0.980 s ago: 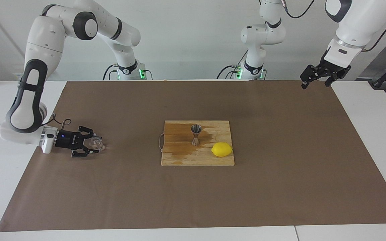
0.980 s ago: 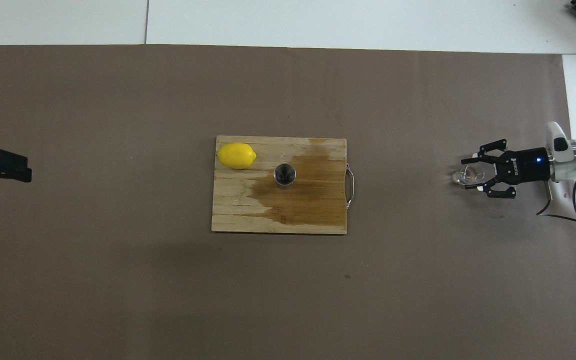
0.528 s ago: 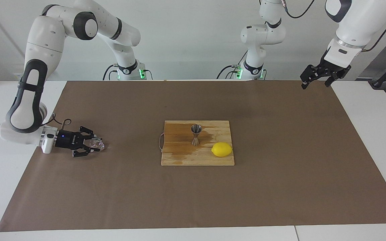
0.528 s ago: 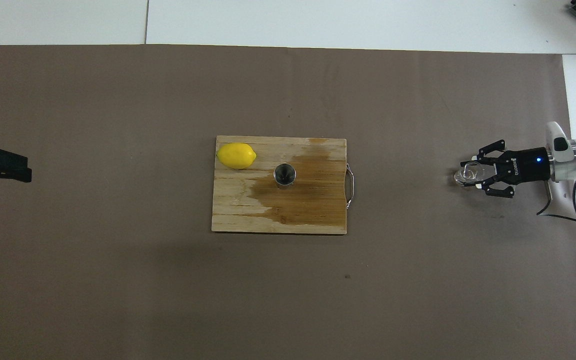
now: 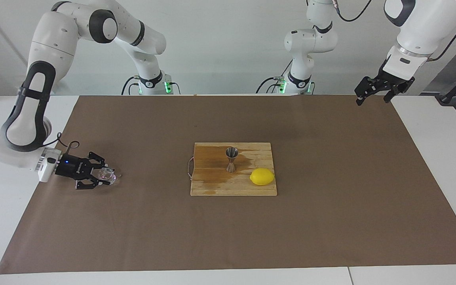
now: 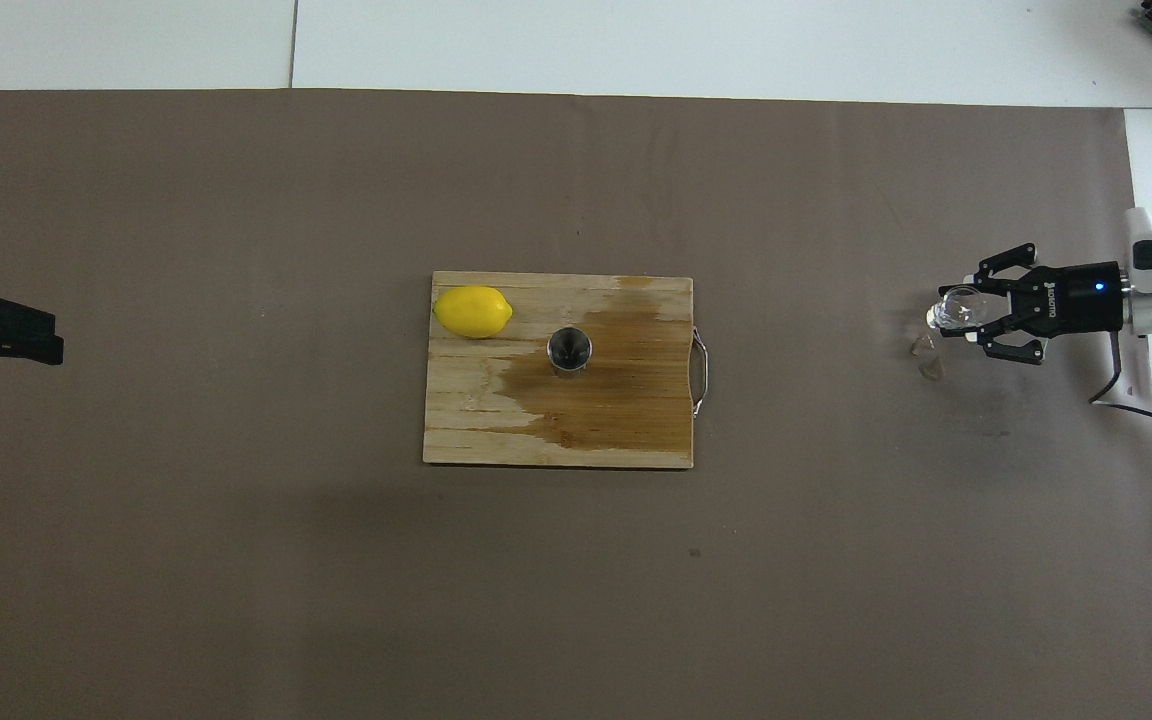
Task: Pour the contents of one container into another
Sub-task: 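Lift the clear glass and carry it over the metal cup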
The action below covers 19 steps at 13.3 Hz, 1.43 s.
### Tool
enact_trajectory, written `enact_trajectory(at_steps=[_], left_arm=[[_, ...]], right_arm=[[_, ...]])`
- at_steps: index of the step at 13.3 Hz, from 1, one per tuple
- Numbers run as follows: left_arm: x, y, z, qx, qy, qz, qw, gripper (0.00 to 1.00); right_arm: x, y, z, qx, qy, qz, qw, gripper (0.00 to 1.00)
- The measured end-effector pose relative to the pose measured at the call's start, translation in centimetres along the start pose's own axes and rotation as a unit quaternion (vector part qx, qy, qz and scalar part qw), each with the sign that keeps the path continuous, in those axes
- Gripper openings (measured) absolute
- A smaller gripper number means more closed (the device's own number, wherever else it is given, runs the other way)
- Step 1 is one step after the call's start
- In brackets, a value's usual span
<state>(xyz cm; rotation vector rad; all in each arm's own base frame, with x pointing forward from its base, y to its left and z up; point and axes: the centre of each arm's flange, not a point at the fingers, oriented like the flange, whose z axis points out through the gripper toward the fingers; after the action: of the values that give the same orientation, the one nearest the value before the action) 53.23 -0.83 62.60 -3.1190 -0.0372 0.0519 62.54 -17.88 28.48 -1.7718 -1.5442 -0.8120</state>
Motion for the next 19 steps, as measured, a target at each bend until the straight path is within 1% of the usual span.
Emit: enact_trajectory(at_steps=[2, 4, 6, 10, 12, 16, 19], left_arm=[[0.0, 0.0, 0.0, 0.0, 0.0, 0.0, 1.0, 1.0], [0.0, 0.0, 0.0, 0.0, 0.0, 0.0, 1.0, 1.0], [0.0, 0.0, 0.0, 0.0, 0.0, 0.0, 1.0, 1.0], [0.0, 0.0, 0.0, 0.0, 0.0, 0.0, 1.0, 1.0], [0.0, 0.0, 0.0, 0.0, 0.0, 0.0, 1.0, 1.0], [0.0, 0.0, 0.0, 0.0, 0.0, 0.0, 1.0, 1.0], [0.0, 0.0, 0.0, 0.0, 0.0, 0.0, 1.0, 1.0]], right_arm=[[2.7, 0.4, 0.0, -0.006, -0.009, -0.008, 1.0, 0.5], [5.9, 0.5, 0.5, -0.003, -0.014, -0.004, 1.0, 0.5], [9.8, 0.2, 1.5, -0.006, -0.024, 0.001, 1.0, 0.5], [18.0, -1.2, 3.6, -0.001, -0.034, 0.005, 0.999, 0.5], [21.5, -2.2, 5.9, 0.009, -0.039, 0.002, 0.999, 0.5], [27.5, -4.1, 12.9, 0.026, -0.057, -0.005, 0.998, 0.5], [29.7, -5.4, 17.1, 0.041, -0.066, -0.02, 0.997, 0.5]])
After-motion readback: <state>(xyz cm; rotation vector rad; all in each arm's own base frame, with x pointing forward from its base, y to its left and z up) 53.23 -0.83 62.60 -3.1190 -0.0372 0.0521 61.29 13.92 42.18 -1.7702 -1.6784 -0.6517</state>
